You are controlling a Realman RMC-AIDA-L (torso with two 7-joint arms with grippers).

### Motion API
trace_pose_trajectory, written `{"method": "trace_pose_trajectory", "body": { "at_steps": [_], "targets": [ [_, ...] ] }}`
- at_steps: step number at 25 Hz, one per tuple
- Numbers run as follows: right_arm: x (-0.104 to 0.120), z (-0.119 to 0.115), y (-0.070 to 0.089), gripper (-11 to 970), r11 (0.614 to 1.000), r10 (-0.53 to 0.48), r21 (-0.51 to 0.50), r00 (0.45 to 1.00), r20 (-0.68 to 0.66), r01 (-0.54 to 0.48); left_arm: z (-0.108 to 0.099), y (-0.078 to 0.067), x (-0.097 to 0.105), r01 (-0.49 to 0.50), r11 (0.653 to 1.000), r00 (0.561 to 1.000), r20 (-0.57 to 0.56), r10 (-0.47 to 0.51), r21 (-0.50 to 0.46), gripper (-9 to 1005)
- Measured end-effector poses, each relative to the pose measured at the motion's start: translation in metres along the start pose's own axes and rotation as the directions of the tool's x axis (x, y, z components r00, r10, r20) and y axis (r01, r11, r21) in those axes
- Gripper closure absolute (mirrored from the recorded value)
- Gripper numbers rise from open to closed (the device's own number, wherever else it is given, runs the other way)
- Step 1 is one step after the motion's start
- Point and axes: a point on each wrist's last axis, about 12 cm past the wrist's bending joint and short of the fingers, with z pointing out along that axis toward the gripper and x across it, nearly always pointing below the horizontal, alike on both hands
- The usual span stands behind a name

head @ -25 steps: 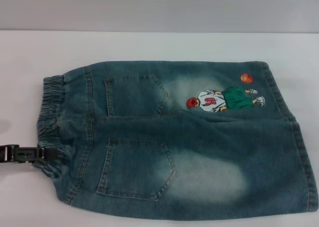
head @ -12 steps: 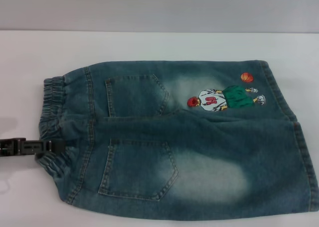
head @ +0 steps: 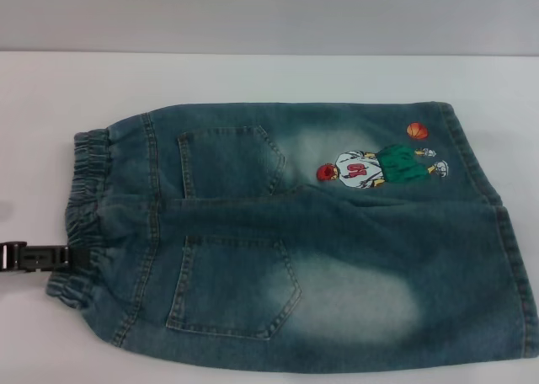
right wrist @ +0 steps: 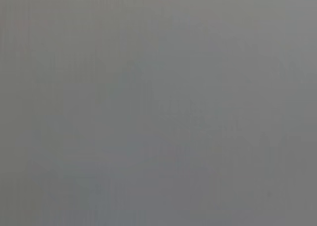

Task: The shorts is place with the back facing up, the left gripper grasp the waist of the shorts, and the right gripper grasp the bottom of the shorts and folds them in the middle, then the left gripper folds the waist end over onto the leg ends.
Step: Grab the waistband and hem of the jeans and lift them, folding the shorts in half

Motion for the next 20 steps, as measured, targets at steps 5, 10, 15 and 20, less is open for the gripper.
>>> {"method": "trace_pose_trajectory", "body": {
  "at_steps": [5, 10, 15, 20],
  "targets": [
    [-0.001, 0.0021, 0.0002, 241, 1.0, -0.001, -0.003, 1.0, 0.004, 0.001, -0.0006, 0.0009, 0.0007, 0.005, 1.0, 1.0, -0.003, -0.005, -0.006, 199],
    [-0.0017, 0.0033, 0.0001, 241, 1.0, -0.002, -0.005, 1.0, 0.006, 0.002, -0.0027, 0.004, 0.0041, 0.025, 0.999, 0.999, -0.026, -0.026, -0.035, 200],
    [-0.0012, 0.0048, -0.0003, 242, 1.0, -0.003, -0.003, 1.0, -0.001, 0.003, -0.0071, 0.0058, 0.0049, 0.034, 0.998, 0.998, -0.044, -0.037, -0.048, 201],
    [-0.0005, 0.0067, -0.0001, 242, 1.0, -0.005, -0.001, 1.0, -0.009, 0.005, -0.0099, 0.004, 0.0021, 0.034, 0.999, 0.998, -0.058, -0.036, -0.041, 203]
  ]
}}
